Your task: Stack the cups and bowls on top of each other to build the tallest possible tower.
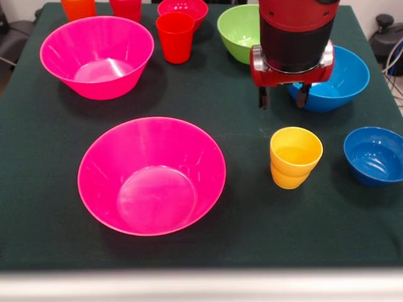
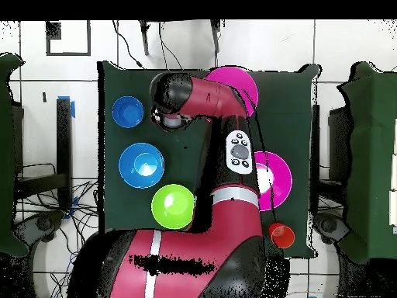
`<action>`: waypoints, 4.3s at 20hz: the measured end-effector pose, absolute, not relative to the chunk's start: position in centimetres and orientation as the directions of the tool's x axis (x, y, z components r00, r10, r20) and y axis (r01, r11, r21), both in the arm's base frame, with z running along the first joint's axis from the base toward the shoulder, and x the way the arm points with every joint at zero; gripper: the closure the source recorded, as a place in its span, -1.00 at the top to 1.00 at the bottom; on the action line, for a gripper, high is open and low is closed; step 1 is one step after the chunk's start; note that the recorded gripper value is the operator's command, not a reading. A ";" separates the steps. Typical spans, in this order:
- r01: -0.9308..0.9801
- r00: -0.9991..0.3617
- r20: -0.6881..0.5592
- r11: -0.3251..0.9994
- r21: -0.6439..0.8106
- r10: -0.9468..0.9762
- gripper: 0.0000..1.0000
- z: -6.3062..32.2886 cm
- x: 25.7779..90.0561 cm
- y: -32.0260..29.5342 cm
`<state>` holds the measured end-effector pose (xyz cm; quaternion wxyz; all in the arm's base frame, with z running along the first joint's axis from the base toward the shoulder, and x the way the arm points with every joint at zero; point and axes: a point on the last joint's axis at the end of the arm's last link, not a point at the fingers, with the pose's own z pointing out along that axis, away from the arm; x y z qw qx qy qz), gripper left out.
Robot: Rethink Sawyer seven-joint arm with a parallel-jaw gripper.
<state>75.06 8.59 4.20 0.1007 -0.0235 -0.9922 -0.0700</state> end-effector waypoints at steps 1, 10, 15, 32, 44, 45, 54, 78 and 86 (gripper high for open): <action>0.062 -0.978 0.206 0.989 0.134 0.033 1.00 3.9 74.6 8.7; 0.067 -0.984 0.170 0.990 0.125 0.046 1.00 1.2 72.8 8.7; 0.067 -0.987 0.152 0.990 0.121 0.049 1.00 0.0 72.8 8.7; 0.068 -0.986 0.162 0.990 0.125 0.047 1.00 -0.2 72.8 8.8; 0.063 -0.987 0.152 0.989 0.133 0.042 1.00 1.3 74.5 8.8; 0.062 -0.988 0.146 0.989 0.134 0.042 1.00 1.4 74.7 8.9; 0.059 -0.993 0.113 0.989 0.136 0.043 1.00 1.8 76.2 8.8; 0.090 -0.995 0.055 0.988 0.129 0.083 1.00 -1.4 77.8 5.9; 0.097 -0.994 0.053 0.987 0.126 0.091 1.00 -3.3 77.3 5.5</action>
